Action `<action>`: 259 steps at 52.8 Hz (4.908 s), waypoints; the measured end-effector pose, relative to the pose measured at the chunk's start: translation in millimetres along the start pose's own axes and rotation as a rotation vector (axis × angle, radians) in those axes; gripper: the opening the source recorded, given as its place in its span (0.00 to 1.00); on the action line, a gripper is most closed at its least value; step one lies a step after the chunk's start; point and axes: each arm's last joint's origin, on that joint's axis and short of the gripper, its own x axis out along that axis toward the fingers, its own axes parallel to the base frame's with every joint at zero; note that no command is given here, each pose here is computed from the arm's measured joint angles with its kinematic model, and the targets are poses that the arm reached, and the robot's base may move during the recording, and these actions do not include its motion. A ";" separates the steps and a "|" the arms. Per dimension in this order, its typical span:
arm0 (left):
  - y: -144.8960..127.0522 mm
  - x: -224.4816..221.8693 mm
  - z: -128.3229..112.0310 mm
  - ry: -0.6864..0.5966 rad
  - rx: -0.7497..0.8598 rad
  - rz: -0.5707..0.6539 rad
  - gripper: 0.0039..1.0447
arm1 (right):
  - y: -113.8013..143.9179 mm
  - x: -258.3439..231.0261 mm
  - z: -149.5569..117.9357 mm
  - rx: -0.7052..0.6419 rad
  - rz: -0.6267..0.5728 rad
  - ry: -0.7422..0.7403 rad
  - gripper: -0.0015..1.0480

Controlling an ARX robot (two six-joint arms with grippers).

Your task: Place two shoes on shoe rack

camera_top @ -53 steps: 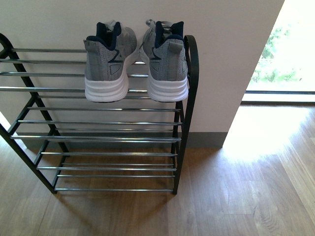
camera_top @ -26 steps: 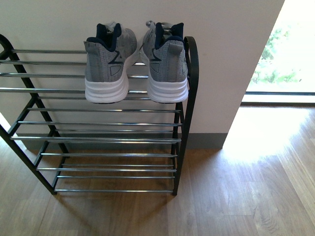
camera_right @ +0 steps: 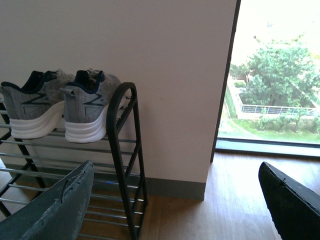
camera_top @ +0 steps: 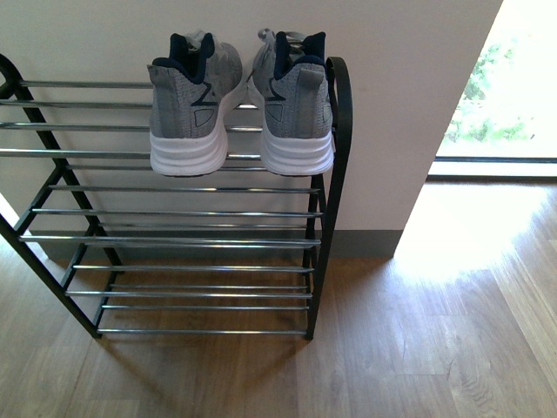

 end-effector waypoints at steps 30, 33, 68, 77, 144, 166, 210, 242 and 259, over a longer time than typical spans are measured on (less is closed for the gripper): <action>0.1 -15.9 -7.7 -0.012 0.001 0.000 0.01 | 0.0 0.0 0.0 0.000 0.000 0.000 0.91; 0.1 -21.2 -11.8 0.019 0.001 0.000 0.01 | 0.0 0.0 0.0 0.000 0.000 0.000 0.91; 0.2 -24.3 -10.9 0.000 0.001 0.001 0.39 | 0.0 0.0 0.0 0.000 0.000 0.000 0.91; 0.3 -24.3 -10.9 0.000 0.001 0.003 0.63 | 0.1 0.0 0.0 0.000 0.004 0.000 0.91; 0.2 -24.3 -10.9 0.000 0.003 0.001 0.91 | 0.0 -0.1 0.1 0.000 0.000 -0.001 0.91; 0.2 -24.3 -10.9 0.000 0.003 0.001 0.91 | 0.0 0.0 0.0 0.000 0.000 0.000 0.91; 0.2 -24.3 -10.9 0.000 0.003 0.001 0.91 | 0.0 0.0 0.0 0.000 0.000 0.000 0.91; 0.2 -24.3 -10.9 0.000 0.003 0.001 0.91 | 0.0 0.0 -0.1 0.000 0.001 0.001 0.91; 0.3 -24.3 -10.9 0.000 0.003 0.004 0.91 | 0.1 -0.1 -0.1 0.000 0.004 0.000 0.91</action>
